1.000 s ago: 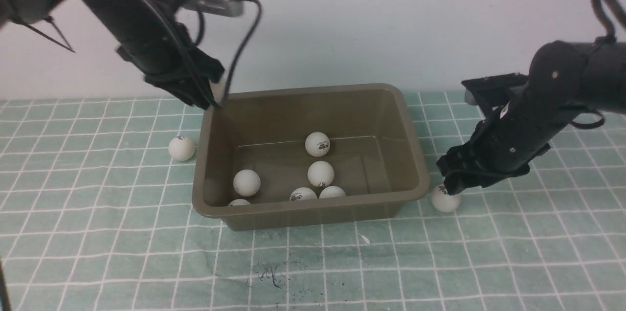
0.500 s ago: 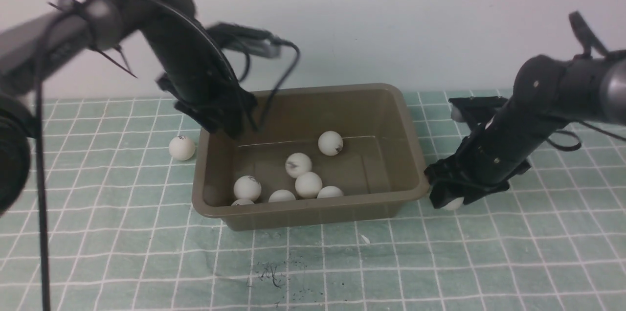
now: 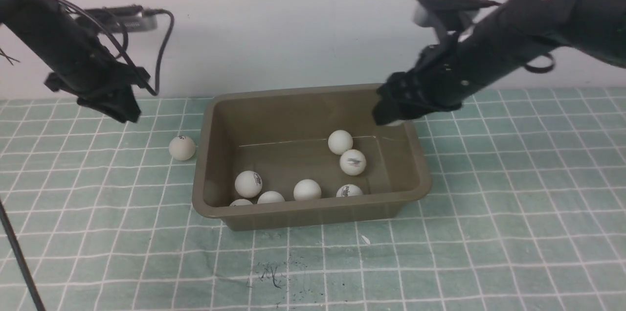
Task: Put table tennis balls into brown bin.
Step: 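Release the ping pong ball into the bin and lift the gripper away, then reach for and grasp a ping pong ball on the table beside the basket, then drop the ball into the bin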
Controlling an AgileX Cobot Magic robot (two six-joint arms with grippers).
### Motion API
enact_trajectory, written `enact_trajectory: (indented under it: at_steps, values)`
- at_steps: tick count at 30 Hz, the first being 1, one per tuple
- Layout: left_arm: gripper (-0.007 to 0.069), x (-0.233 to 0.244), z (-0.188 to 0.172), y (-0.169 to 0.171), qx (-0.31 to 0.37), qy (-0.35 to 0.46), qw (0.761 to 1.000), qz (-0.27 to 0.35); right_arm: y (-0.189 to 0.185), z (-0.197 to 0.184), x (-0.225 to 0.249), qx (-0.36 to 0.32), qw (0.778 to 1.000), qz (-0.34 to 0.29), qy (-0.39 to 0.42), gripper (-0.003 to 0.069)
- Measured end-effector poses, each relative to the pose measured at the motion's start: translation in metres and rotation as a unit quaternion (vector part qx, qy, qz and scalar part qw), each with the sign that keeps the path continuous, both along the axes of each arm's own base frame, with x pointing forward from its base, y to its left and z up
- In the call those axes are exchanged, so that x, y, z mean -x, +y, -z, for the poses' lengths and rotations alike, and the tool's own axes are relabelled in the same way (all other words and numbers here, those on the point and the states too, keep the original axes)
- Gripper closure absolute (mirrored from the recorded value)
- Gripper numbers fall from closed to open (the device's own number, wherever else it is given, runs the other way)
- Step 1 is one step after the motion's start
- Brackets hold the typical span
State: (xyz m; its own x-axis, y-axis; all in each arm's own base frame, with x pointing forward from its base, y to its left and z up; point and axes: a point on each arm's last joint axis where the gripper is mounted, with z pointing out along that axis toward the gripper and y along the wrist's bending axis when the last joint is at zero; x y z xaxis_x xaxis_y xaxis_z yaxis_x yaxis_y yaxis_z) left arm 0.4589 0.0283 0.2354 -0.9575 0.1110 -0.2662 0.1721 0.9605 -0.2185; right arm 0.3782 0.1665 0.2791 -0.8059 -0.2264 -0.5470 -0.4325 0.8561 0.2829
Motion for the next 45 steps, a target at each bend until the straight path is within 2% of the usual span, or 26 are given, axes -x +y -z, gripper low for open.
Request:
enact_trajectory:
  at_steps: [1,2,3,5,6,7,9,13,14,15,16,19,21,26,28,31,34,35,39,41,42,44,45]
  values:
    - [0.04,-0.003,0.013,-0.005,0.01,0.012,1.0,0.008,0.005,-0.005,-0.003,-0.004,1.0,-0.004,-0.008,0.0222]
    - [0.04,-0.004,0.015,-0.006,0.011,0.014,1.0,0.008,0.005,-0.005,-0.003,-0.003,1.0,-0.005,-0.007,0.0213]
    - [0.0313,-0.006,0.025,-0.012,0.013,0.024,1.0,0.015,0.005,-0.011,-0.004,-0.002,1.0,-0.01,-0.008,0.0161]
    - [0.0199,-0.011,0.041,-0.023,0.013,0.03,0.999,0.024,-0.002,-0.021,-0.004,0.007,1.0,-0.014,-0.004,0.0097]
    - [0.0199,-0.011,0.042,-0.023,0.013,0.031,0.999,0.024,-0.003,-0.024,-0.003,0.007,1.0,-0.012,-0.004,0.009]
    - [0.0117,-0.017,0.054,-0.032,0.01,0.025,0.999,0.031,-0.011,-0.031,0.0,0.015,1.0,-0.008,-0.001,0.008]
    - [0.007,-0.022,0.07,-0.04,0.007,0.02,0.999,0.034,-0.024,-0.046,0.007,0.03,1.0,-0.004,-0.003,0.0109]
    - [0.0108,-0.026,0.085,-0.045,-0.002,0.02,0.999,0.035,-0.039,-0.066,0.018,0.051,0.998,0.003,-0.023,0.0183]
    - [0.024,-0.026,0.089,-0.045,-0.01,0.026,0.999,0.032,-0.048,-0.082,0.028,0.06,0.997,0.008,-0.038,0.0251]
    - [0.024,-0.026,0.089,-0.045,-0.012,0.026,0.999,0.031,-0.049,-0.084,0.029,0.063,0.997,0.009,-0.039,0.0257]
    - [0.0291,-0.026,0.088,-0.043,-0.021,0.026,0.999,0.03,-0.054,-0.092,0.035,0.068,0.996,0.012,-0.047,0.0297]
    - [0.0272,-0.024,0.082,-0.041,-0.038,0.028,0.998,0.033,-0.067,-0.106,0.045,0.082,0.995,0.021,-0.058,0.0372]
    - [0.0272,-0.021,0.065,-0.039,-0.049,0.017,0.998,0.037,-0.083,-0.117,0.055,0.096,0.993,0.043,-0.055,0.0445]
    - [0.0272,-0.003,-0.009,-0.045,-0.047,-0.039,0.997,0.044,-0.112,-0.132,0.067,0.095,0.988,0.106,-0.058,0.0544]
    - [0.0272,0.013,-0.052,-0.065,-0.026,-0.076,0.994,0.071,-0.123,-0.138,0.083,0.092,0.985,0.129,-0.072,0.0592]
    - [0.0272,0.025,-0.071,-0.095,0.0,-0.092,0.989,0.117,-0.126,-0.134,0.102,0.084,0.982,0.139,-0.094,0.0631]
    - [0.0272,0.03,-0.068,-0.122,0.013,-0.084,0.985,0.151,-0.128,-0.126,0.126,0.067,0.979,0.149,-0.121,0.0656]
    - [0.0272,0.029,-0.056,-0.142,0.013,-0.074,0.982,0.175,-0.13,-0.12,0.146,0.048,0.973,0.161,-0.161,0.0666]
    - [0.0272,0.024,-0.029,-0.167,0.003,-0.06,0.979,0.197,-0.136,-0.108,0.188,0.019,0.955,0.182,-0.234,0.0671]
    - [0.0218,0.019,-0.008,-0.176,-0.004,-0.047,0.979,0.197,-0.141,-0.096,0.223,0.0,0.934,0.196,-0.299,0.067]
    - [0.0177,0.017,-0.005,-0.178,-0.004,-0.047,0.98,0.191,-0.145,-0.087,0.243,-0.009,0.92,0.203,-0.336,0.0671]
    - [0.0124,0.017,-0.004,-0.179,-0.002,-0.045,0.983,0.181,-0.147,-0.081,0.256,-0.018,0.908,0.209,-0.362,0.0671]
    - [0.0103,0.017,-0.006,-0.179,0.0,-0.044,0.985,0.169,-0.15,-0.072,0.269,-0.03,0.893,0.217,-0.393,0.0671]
